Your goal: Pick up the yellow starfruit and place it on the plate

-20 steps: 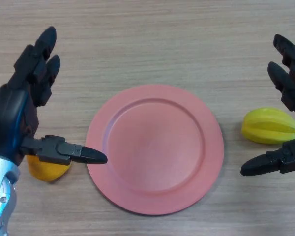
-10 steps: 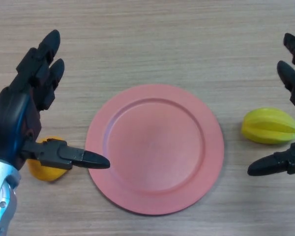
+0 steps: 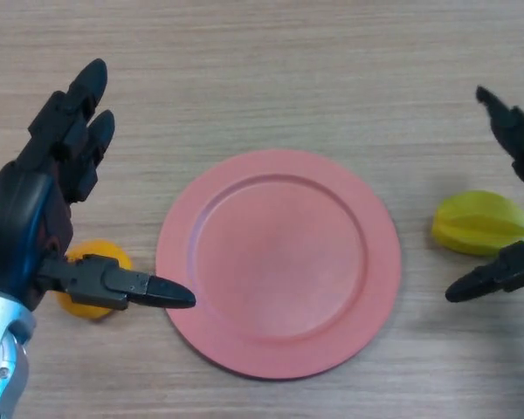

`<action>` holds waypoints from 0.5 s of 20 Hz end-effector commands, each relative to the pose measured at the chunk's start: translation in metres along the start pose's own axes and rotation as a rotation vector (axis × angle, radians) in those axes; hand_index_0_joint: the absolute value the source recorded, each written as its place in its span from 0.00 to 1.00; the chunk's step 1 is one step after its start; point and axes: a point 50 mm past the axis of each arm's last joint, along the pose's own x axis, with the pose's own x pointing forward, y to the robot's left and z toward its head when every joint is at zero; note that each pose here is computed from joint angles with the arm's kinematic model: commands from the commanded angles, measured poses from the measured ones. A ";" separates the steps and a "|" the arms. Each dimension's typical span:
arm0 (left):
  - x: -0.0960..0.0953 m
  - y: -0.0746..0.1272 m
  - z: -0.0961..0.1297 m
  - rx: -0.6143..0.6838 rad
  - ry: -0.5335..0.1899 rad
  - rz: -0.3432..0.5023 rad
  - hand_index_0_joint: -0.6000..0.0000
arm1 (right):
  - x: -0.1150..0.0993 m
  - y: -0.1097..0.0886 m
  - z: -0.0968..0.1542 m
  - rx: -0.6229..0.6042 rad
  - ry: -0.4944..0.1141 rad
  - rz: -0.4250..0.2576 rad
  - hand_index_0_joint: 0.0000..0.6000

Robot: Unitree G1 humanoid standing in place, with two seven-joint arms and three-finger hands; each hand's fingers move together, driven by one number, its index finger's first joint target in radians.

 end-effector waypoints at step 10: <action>-0.006 0.033 0.026 0.111 -0.172 0.119 1.00 | 0.028 -0.028 0.000 -0.294 -0.148 -0.110 1.00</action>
